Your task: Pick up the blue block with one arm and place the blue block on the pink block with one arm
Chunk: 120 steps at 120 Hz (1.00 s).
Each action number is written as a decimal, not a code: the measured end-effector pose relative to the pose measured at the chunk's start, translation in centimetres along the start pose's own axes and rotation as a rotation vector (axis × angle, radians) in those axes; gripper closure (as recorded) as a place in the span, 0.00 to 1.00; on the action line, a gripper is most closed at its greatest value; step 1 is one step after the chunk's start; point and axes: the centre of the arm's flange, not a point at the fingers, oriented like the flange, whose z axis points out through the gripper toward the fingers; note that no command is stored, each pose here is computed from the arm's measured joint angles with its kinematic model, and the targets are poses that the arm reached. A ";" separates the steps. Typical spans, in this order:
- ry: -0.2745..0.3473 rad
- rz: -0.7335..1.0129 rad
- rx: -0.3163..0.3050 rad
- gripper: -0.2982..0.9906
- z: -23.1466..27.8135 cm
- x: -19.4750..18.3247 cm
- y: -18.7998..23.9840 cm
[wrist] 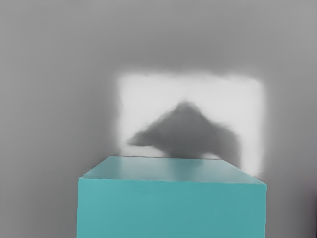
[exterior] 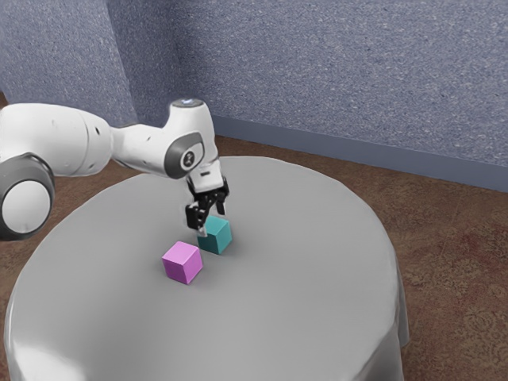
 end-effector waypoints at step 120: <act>0.024 0.014 0.063 0.51 -8.0 0.1 3.0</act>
